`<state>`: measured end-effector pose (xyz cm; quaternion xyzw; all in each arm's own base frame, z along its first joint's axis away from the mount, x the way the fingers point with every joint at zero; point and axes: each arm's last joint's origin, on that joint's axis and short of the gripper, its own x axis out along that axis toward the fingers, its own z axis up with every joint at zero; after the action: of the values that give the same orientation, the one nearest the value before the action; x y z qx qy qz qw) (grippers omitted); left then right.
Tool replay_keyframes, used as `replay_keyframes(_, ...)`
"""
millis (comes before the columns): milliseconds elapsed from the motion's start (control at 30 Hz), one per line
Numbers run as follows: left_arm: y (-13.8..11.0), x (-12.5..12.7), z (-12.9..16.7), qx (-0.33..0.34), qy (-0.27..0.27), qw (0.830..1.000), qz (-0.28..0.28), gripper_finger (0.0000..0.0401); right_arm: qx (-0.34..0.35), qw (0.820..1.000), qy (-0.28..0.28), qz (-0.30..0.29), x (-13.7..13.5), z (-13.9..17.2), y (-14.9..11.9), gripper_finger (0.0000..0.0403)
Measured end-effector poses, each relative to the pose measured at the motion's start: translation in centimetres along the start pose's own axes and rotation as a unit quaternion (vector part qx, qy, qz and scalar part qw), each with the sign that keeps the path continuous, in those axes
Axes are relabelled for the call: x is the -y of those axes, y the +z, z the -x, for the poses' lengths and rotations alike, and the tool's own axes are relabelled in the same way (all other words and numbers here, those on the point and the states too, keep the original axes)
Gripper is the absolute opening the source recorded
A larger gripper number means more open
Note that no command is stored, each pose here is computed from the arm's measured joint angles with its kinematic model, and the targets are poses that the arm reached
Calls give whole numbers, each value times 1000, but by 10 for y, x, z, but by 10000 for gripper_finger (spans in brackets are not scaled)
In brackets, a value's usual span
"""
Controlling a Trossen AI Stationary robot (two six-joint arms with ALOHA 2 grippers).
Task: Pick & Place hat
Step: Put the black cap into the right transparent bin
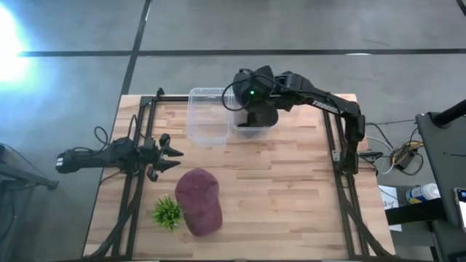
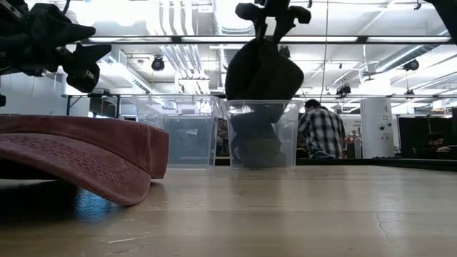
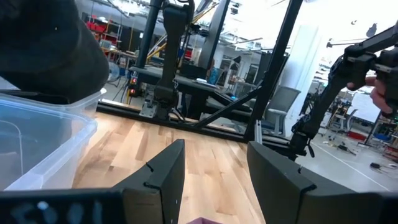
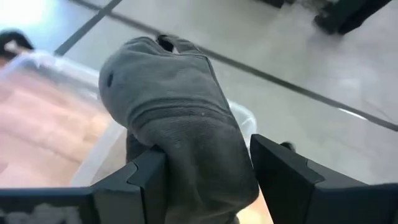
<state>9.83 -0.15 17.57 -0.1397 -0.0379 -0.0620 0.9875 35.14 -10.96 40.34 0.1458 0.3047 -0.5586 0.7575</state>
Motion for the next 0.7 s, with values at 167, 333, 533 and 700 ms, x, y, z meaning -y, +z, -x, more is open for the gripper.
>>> replay_keyframes(167, 0, 0, 0, 0, 0, 1000, 0, 168, -34, 999, -19, -26, 5, -22, -4, 203)
replay_keyframes(333, 0, 0, 0, 0, 0, 1000, 6, 168, -50, 996, -8, -71, 4, -39, -8, 203)
replay_keyframes(533, 0, 0, 0, 0, 0, 1000, 18, 168, -114, 978, 154, -76, -15, -49, -3, 203)
replay_keyframes(700, 0, 0, 0, 0, 0, 1000, 18, 168, -167, 964, 196, -65, -33, -66, -14, 203)
